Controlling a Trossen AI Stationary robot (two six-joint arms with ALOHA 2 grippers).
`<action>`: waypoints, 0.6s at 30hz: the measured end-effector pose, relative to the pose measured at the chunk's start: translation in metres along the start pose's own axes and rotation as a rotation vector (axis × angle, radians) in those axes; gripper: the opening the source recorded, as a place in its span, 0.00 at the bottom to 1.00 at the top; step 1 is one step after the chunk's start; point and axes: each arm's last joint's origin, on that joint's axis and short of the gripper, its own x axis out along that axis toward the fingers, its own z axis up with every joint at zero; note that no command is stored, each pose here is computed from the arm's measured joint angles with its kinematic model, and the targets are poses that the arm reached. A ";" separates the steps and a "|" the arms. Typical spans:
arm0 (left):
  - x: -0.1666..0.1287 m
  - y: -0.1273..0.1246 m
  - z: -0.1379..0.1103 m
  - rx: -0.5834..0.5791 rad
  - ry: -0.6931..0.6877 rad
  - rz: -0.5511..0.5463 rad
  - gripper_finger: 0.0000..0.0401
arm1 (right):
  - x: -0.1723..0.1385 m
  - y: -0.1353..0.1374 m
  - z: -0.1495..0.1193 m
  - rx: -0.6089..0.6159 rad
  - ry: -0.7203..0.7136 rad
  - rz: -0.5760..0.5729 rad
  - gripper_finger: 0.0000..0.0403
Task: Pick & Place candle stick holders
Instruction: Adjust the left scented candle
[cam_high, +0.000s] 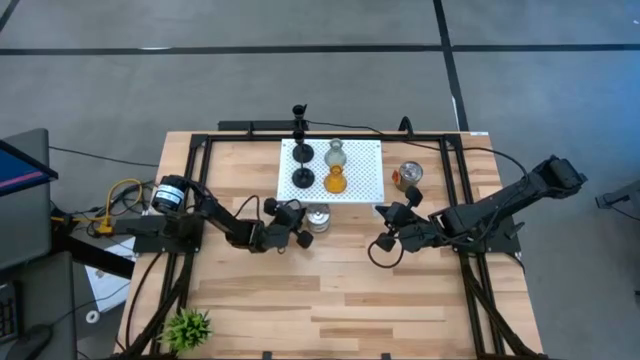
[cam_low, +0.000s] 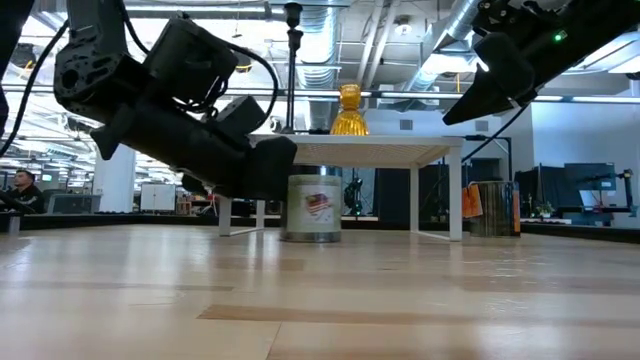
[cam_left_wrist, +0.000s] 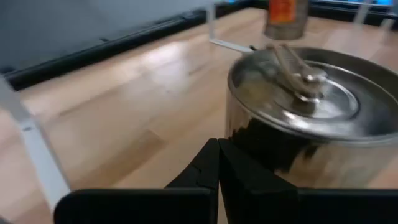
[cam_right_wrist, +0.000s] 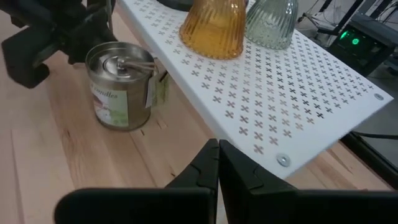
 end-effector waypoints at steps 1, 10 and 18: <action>0.000 -0.001 0.000 -0.003 0.001 -0.012 0.01 | 0.000 0.000 0.000 0.000 0.000 0.000 0.00; -0.007 -0.020 0.008 -0.028 -0.003 -0.145 0.01 | -0.001 0.001 0.000 0.000 0.003 0.015 0.00; -0.027 -0.038 0.005 0.033 0.007 -0.279 0.01 | -0.011 0.012 0.001 0.031 -0.030 0.107 0.00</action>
